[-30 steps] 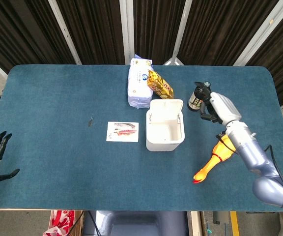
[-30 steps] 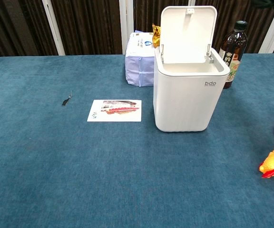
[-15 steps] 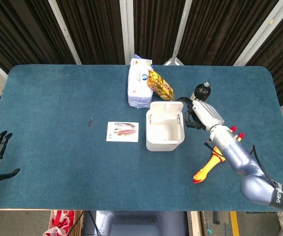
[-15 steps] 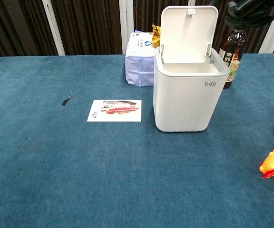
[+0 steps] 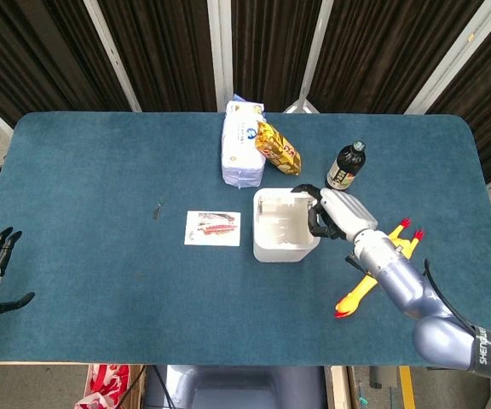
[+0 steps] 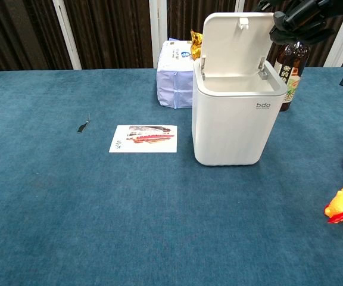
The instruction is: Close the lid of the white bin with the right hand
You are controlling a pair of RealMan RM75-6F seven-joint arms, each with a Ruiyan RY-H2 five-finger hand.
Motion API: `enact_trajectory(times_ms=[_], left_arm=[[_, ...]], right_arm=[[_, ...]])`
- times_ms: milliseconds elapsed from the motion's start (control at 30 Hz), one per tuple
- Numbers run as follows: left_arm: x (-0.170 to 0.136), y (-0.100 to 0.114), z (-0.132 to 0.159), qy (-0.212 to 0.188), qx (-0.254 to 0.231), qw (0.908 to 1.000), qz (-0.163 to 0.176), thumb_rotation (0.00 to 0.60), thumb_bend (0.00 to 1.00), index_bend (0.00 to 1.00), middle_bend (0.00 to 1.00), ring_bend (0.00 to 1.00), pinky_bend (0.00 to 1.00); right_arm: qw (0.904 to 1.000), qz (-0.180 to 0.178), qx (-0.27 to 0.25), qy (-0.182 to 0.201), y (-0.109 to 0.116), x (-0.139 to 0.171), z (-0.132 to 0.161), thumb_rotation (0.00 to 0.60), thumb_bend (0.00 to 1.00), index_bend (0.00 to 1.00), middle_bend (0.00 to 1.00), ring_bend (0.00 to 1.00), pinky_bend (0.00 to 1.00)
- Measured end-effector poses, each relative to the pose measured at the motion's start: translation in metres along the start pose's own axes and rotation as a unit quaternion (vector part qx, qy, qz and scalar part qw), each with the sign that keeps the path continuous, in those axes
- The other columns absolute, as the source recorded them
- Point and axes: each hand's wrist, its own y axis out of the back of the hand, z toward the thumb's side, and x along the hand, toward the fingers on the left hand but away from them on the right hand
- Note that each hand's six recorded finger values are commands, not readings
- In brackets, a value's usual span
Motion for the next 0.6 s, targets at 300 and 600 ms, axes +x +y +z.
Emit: enact_trajectory(times_ms=[300, 600], left_arm=[[0.001, -0.001, 0.001, -0.001, 0.005, 1.0, 0.001, 0.6, 0.0, 0.0, 0.0, 0.0, 0.0], [0.002, -0.001, 0.003, -0.004, 0.008, 1.0, 0.003, 0.6, 0.0, 0.0, 0.0, 0.0, 0.0]], right_arm=[[0.9995, 0.027, 0.014, -0.003, -0.016, 0.017, -0.004, 0.6, 0.84, 0.23, 0.8, 0.92, 0.9], [0.9988, 0.048, 0.01, -0.005, -0.04, 0.019, -0.008, 0.6, 0.84, 0.23, 0.8, 0.92, 0.9]])
